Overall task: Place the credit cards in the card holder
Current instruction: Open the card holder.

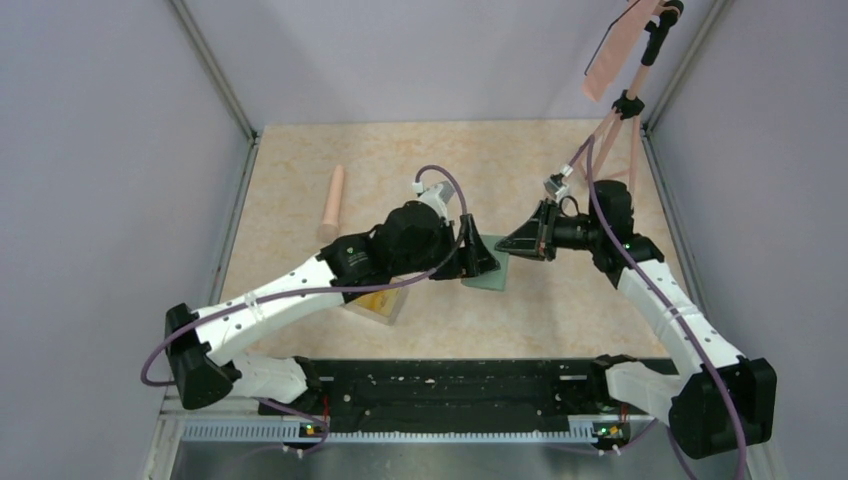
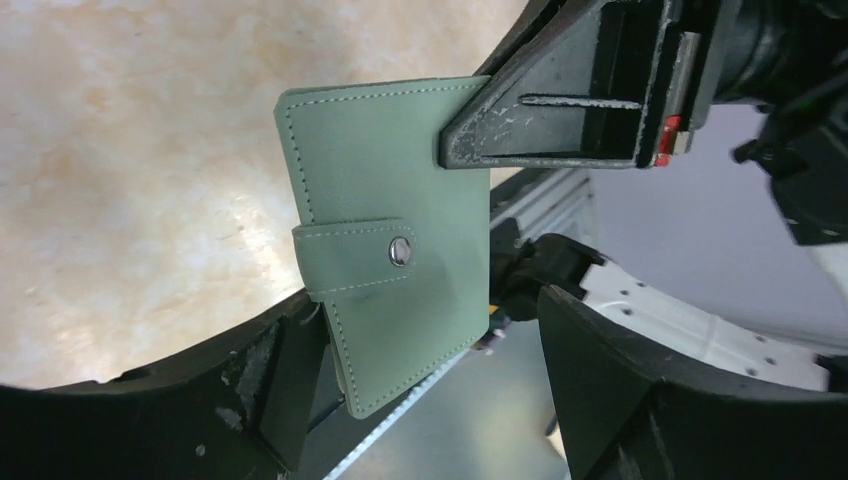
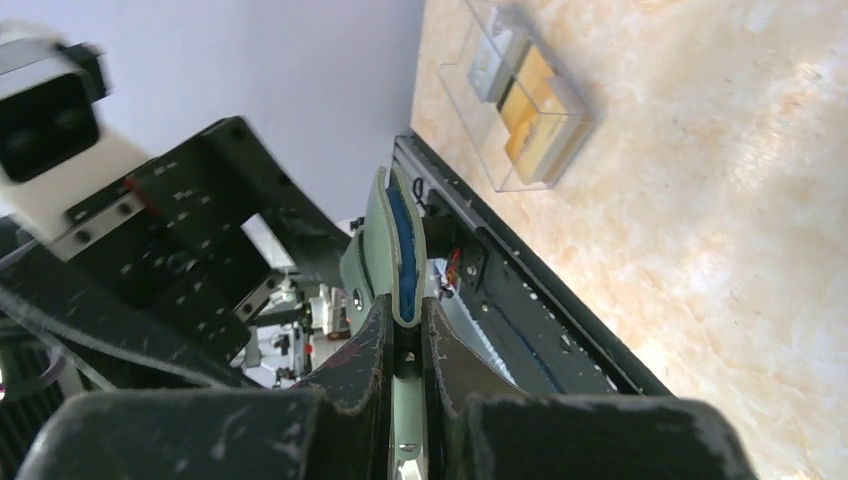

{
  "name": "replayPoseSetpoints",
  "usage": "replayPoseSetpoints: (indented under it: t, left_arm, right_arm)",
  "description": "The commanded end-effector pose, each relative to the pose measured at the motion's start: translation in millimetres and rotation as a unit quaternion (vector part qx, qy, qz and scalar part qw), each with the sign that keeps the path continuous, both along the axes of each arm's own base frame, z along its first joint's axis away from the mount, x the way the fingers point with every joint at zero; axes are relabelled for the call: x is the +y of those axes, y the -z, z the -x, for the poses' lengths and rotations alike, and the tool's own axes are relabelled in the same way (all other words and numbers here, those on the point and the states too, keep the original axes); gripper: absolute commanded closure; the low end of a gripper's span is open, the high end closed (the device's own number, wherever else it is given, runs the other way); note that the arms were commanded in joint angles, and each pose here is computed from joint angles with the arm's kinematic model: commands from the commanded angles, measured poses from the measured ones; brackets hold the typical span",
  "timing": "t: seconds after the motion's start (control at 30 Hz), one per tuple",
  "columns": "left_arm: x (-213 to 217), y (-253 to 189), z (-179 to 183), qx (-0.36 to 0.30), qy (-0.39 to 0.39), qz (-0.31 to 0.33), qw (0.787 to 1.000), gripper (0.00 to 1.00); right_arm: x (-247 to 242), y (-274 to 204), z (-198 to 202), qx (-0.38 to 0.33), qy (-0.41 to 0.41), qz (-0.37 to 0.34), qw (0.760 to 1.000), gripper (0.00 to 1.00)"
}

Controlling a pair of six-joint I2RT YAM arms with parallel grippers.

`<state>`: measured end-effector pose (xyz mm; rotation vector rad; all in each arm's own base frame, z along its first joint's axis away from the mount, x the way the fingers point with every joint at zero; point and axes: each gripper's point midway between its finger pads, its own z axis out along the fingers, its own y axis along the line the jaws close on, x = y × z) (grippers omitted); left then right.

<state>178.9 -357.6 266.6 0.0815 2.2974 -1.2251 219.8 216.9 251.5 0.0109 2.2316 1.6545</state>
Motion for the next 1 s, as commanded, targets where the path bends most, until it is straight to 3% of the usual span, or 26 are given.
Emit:
replayPoseSetpoints:
  t: [0.0,0.3,0.73,0.97]
  left_arm:
    - [20.2,35.0,-9.8,-0.022,-0.044,-0.171,0.984,0.19]
    - [9.3,47.2,-10.5,-0.046,-0.054,-0.309,0.948,0.21]
    - [29.4,47.1,-14.2,-0.052,-0.089,-0.346,0.933,0.19]
    - [8.6,45.6,-13.7,-0.061,-0.062,-0.310,0.947,0.20]
  right_arm:
    - [1.2,9.8,4.0,0.009,0.016,0.038,0.999,1.00]
    - [-0.8,14.6,8.3,0.014,0.028,0.041,0.999,1.00]
    - [-1.2,15.0,12.1,0.013,0.024,0.041,0.999,1.00]
    - [-0.8,15.1,13.3,0.012,0.020,0.038,0.999,1.00]
